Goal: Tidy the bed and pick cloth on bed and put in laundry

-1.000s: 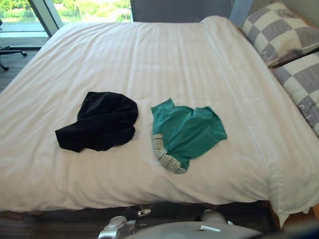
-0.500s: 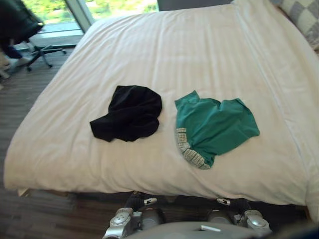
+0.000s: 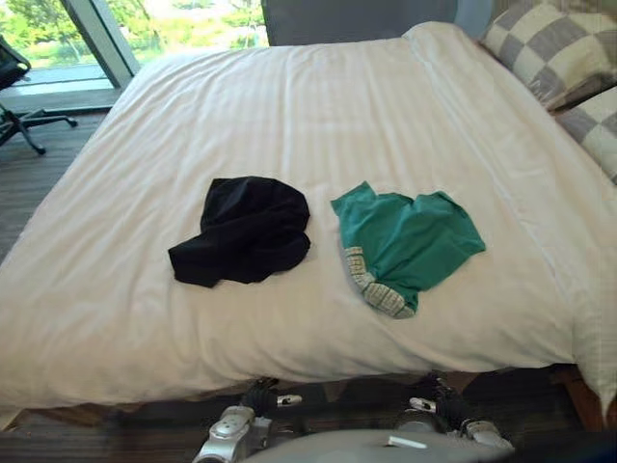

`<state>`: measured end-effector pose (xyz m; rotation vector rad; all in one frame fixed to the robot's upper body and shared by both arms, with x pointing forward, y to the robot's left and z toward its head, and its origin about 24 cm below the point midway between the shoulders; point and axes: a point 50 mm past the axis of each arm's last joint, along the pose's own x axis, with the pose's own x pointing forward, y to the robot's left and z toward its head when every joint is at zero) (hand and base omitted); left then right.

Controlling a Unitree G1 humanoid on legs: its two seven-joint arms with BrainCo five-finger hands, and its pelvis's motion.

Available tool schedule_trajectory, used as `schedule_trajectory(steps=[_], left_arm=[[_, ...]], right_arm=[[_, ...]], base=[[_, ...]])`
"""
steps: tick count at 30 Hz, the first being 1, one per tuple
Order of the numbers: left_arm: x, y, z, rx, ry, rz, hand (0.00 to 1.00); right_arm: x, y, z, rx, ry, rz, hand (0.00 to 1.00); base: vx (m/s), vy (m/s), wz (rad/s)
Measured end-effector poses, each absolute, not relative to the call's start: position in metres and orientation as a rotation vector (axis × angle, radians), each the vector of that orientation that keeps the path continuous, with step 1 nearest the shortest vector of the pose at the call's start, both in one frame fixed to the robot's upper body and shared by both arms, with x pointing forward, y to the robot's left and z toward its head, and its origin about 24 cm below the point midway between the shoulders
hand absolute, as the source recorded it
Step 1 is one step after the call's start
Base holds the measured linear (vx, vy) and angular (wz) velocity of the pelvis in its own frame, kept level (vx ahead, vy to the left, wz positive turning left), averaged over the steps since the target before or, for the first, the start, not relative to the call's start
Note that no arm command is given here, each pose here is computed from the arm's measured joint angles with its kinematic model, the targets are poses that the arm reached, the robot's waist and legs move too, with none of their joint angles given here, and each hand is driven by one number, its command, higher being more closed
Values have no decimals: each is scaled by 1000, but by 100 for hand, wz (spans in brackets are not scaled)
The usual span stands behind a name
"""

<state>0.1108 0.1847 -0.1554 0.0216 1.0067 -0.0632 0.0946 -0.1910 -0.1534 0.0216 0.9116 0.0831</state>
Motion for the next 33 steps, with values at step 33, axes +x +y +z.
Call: schedule_trajectory(steps=[33], left_arm=[[38,426,-52,-556,362,1508,0]], right_arm=[[10,-397,-67,398,215,-1547,0]], base=[[23,-23,14]])
